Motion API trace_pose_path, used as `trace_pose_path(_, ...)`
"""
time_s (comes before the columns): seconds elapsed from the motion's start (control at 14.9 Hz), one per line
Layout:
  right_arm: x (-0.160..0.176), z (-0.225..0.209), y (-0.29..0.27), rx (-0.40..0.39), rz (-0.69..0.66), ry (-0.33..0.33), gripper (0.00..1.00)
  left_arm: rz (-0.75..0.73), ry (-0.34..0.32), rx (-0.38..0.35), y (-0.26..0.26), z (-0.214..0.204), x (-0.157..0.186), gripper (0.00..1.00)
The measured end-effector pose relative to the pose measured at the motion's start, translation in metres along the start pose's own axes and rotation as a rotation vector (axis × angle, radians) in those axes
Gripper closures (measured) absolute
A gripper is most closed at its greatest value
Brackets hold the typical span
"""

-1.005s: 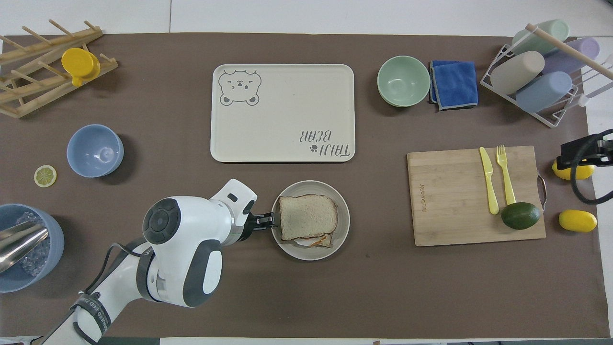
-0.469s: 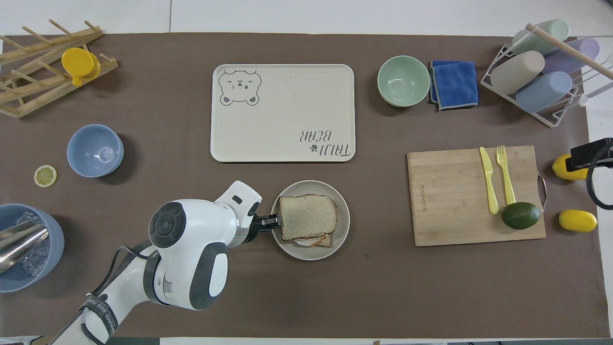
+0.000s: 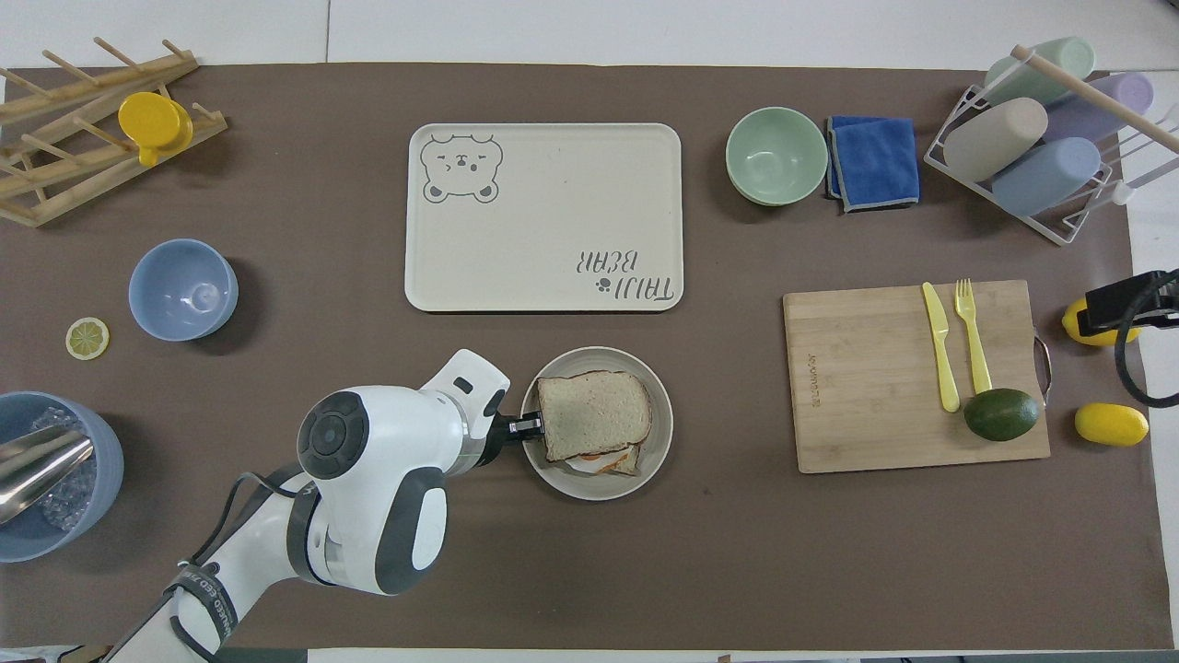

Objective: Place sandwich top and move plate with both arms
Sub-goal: 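Move the left gripper to the plate rim and grasp it, then slide the plate with the left gripper onto the bear tray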

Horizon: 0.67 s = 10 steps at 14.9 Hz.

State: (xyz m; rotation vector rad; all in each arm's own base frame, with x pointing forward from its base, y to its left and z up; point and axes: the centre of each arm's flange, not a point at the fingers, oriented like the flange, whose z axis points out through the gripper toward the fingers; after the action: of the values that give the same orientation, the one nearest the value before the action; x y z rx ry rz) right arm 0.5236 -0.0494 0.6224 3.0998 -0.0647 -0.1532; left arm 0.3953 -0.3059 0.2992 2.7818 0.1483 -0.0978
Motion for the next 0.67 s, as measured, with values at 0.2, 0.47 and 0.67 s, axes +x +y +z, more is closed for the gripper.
trace_pose_path(0.2, 0.000, 0.000, -0.001, 0.000, -0.001, 0.000, 0.00, 0.002, 0.001, -0.002, 0.001, -0.001, 0.000, 0.97)
trace_pose_path(0.47, 0.000, 0.000, -0.001, 0.000, -0.001, 0.000, 0.00, -0.010, -0.004, -0.007, 0.000, -0.006, 0.006, 0.97)
trace_pose_path(0.67, 0.000, 0.000, -0.001, 0.000, -0.001, 0.000, 0.00, -0.033, -0.038, -0.041, 0.006, -0.042, 0.029, 0.97)
